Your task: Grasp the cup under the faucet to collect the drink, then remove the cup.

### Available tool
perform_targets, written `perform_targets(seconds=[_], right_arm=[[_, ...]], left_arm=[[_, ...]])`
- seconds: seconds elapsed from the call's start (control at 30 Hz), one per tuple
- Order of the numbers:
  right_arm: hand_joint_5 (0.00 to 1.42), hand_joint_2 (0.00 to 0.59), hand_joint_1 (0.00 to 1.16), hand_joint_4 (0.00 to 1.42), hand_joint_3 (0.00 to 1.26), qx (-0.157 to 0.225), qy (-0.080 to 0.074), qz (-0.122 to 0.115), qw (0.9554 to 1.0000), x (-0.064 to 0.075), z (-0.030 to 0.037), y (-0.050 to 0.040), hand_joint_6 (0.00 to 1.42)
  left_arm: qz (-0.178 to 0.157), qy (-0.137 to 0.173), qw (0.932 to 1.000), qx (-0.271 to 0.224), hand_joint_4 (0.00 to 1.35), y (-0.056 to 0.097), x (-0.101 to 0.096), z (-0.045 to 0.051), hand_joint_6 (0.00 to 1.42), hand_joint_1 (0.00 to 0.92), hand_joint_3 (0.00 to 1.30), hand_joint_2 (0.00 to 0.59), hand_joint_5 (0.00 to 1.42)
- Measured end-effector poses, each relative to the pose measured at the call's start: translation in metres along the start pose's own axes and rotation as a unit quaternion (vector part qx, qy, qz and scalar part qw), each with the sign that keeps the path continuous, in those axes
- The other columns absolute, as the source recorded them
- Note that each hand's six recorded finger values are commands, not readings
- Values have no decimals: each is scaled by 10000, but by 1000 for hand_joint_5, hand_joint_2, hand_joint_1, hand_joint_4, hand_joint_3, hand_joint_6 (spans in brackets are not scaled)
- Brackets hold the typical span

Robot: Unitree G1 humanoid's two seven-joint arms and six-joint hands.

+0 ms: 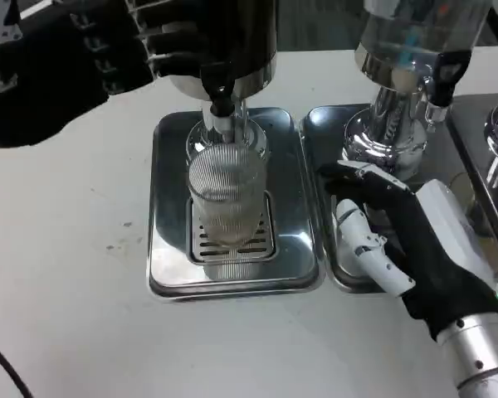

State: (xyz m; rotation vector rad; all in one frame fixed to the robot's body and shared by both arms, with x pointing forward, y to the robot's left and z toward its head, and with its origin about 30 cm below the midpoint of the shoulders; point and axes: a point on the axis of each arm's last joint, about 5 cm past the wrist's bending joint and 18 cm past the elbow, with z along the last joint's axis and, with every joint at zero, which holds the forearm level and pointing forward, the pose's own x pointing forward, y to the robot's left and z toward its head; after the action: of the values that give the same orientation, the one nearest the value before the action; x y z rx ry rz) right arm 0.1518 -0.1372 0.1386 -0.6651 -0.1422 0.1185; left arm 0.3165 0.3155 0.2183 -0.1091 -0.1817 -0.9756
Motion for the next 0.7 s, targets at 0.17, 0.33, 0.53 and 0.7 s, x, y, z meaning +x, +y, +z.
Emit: perform_targets(seconds=[0.17, 0.33, 0.53, 0.7], right_arm=[[340, 494, 69, 332, 312, 1, 5, -12, 10000, -1, -1, 0, 247], [340, 495, 66, 332, 312, 4, 15, -32, 10000, -4, -3, 1, 247], [340, 495, 63, 338, 312, 3, 15, -44, 10000, -4, -3, 1, 247], [340, 495, 61, 340, 312, 0, 20, -41, 10000, -7, -5, 1, 247]], left_arm=[[-3, -11, 10000, -20, 151, 0, 3, -2, 184, 0, 233, 24, 195], [-37, -101, 9999, -92, 151, 0, 28, 1, 184, 0, 233, 24, 196], [-71, -443, 9989, -132, 155, 1, 79, 16, 184, 0, 233, 26, 196], [-72, -504, 9986, -146, 159, -3, 90, 11, 184, 0, 233, 31, 197]])
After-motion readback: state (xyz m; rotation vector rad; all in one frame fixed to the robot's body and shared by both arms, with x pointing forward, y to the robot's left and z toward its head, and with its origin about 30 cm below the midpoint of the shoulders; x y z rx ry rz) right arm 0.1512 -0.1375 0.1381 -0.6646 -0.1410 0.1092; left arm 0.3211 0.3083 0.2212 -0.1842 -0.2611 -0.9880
